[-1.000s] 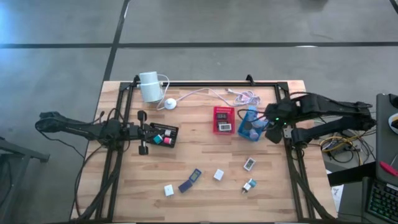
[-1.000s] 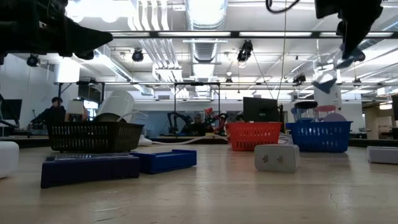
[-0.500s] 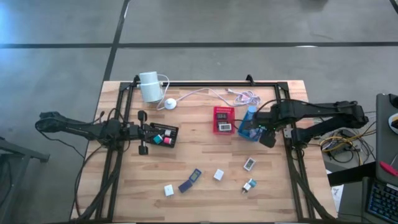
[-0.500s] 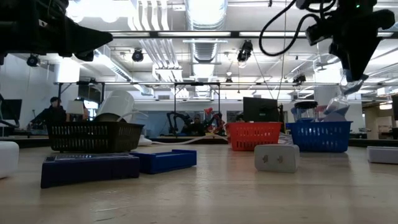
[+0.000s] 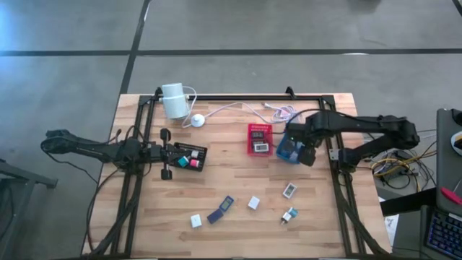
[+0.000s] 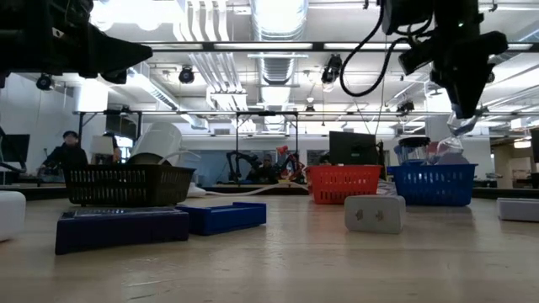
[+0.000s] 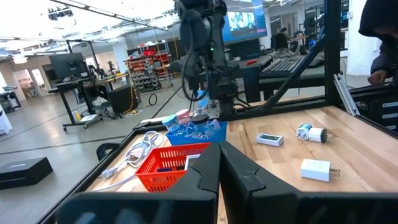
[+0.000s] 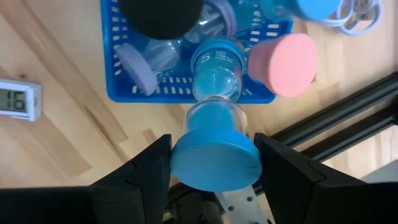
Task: Pick & Place Office items
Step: Put the light blue hourglass into the blue bin
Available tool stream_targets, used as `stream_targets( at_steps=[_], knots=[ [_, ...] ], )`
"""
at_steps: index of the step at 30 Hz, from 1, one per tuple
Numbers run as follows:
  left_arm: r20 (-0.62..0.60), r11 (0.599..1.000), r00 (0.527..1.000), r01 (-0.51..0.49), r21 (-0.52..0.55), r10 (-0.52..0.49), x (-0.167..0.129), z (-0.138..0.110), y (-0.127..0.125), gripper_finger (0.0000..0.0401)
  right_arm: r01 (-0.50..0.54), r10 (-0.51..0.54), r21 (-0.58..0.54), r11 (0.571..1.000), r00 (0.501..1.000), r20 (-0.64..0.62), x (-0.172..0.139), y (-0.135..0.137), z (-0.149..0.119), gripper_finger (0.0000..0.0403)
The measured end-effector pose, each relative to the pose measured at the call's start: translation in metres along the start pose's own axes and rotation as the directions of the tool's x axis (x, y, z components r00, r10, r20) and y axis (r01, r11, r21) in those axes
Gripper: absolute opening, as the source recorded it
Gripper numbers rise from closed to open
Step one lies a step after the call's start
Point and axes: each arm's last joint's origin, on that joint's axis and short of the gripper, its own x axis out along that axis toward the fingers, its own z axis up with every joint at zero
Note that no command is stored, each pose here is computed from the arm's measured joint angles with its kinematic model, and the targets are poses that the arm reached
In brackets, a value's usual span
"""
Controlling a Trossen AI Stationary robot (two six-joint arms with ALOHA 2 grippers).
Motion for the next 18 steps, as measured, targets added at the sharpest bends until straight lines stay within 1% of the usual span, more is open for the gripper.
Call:
stream_targets(
  at_steps=[3,6,13,18],
  knots=[
    [0.0,1.0,1.0,0.0,0.0,0.0,0.0,0.0,0.0,0.0011,-0.046,0.046,-0.001,0.999,0.998,-0.038,0.003,-0.007,0.008,0.0196],
    [-0.001,1.0,1.0,0.0,0.0,0.0,0.0,0.0,0.0,0.0008,-0.064,0.063,-0.001,0.998,0.995,-0.079,0.009,-0.013,0.016,0.0196],
    [-0.007,1.0,1.0,0.002,0.002,-0.002,0.0,-0.001,0.0,0.0013,-0.071,0.066,-0.025,0.997,0.983,-0.17,0.025,-0.019,0.03,0.0196],
    [-0.021,1.0,1.0,0.005,0.004,-0.005,0.0,-0.002,0.0,0.0012,-0.074,0.063,-0.05,0.996,0.979,-0.196,0.034,-0.018,0.037,0.0196]
  ],
)
